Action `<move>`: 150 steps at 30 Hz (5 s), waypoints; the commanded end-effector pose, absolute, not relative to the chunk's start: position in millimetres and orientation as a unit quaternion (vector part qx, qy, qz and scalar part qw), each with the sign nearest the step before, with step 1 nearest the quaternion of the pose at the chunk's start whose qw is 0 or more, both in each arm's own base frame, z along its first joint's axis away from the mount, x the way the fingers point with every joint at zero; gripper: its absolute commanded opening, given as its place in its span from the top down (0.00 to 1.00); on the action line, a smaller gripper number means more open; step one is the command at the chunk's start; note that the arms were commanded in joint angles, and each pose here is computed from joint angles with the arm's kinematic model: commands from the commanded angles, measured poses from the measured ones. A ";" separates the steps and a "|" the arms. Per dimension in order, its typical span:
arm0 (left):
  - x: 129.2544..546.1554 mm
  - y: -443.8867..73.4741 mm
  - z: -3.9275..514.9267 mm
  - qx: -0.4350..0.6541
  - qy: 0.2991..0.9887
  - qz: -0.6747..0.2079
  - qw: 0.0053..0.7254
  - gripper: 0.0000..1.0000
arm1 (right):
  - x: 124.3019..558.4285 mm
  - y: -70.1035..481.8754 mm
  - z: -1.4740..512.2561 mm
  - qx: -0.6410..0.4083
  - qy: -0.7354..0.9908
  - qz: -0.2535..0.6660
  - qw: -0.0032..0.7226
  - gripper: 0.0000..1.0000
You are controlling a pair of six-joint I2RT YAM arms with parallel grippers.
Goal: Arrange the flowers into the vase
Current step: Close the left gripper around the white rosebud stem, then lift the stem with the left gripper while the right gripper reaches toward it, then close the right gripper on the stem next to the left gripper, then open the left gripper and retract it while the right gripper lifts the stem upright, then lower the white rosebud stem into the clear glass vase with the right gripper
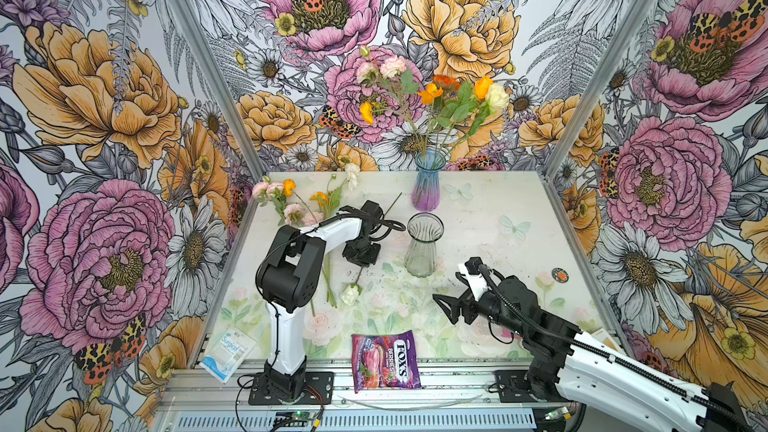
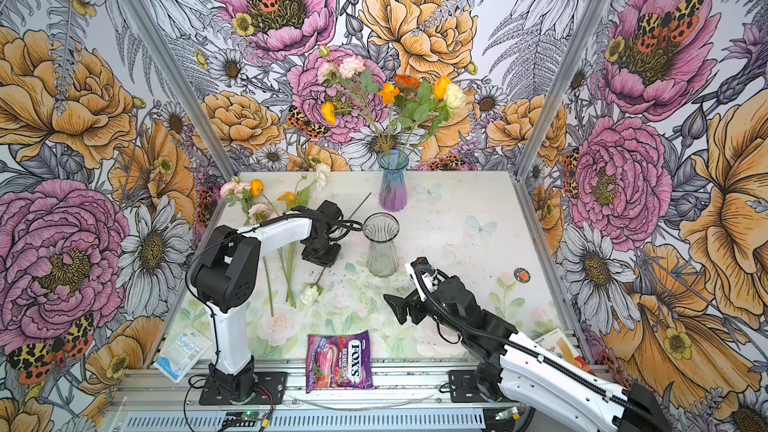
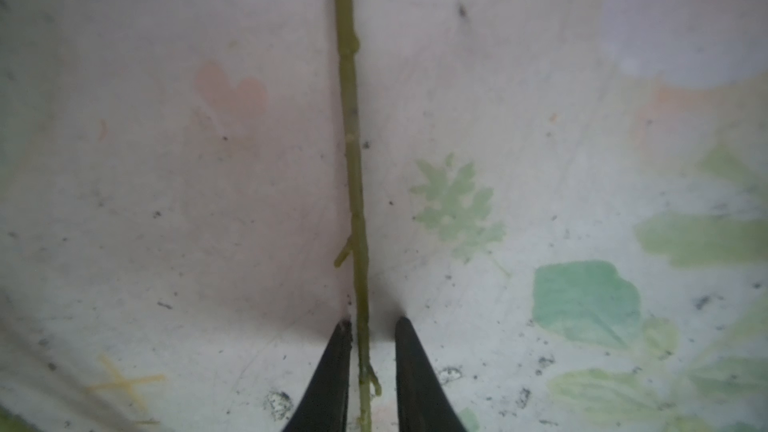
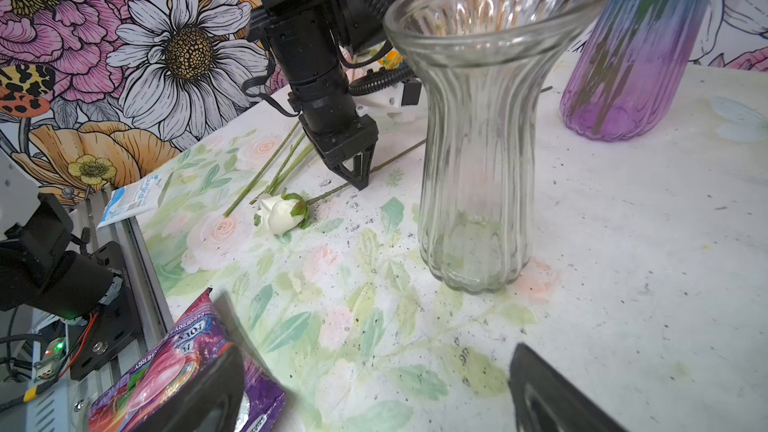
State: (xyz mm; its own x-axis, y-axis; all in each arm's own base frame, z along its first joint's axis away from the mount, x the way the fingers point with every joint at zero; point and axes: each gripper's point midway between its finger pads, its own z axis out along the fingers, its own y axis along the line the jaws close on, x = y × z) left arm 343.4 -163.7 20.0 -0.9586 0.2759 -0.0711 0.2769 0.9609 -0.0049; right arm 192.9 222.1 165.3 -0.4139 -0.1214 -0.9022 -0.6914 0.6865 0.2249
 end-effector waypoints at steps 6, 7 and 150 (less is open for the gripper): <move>350.9 -157.2 19.4 0.119 0.992 -0.006 0.048 0.95 | 191.0 224.2 170.0 -0.258 0.777 0.310 0.483 0.01; 353.6 -156.6 27.0 0.116 0.992 -0.009 0.058 0.99 | 191.1 224.6 172.1 -0.262 0.776 0.308 0.484 0.00; 226.3 -140.5 340.4 0.255 0.680 -0.203 0.657 0.01 | 311.3 275.1 405.0 -0.261 0.632 0.345 0.643 1.00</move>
State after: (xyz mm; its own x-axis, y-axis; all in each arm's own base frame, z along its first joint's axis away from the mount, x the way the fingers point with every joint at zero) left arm 228.7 -135.8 340.2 -0.0265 0.0764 -0.9967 0.5879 0.8076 0.0463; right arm 310.3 284.8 404.4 -0.0744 0.1241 -0.9895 -0.7955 0.5910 0.1340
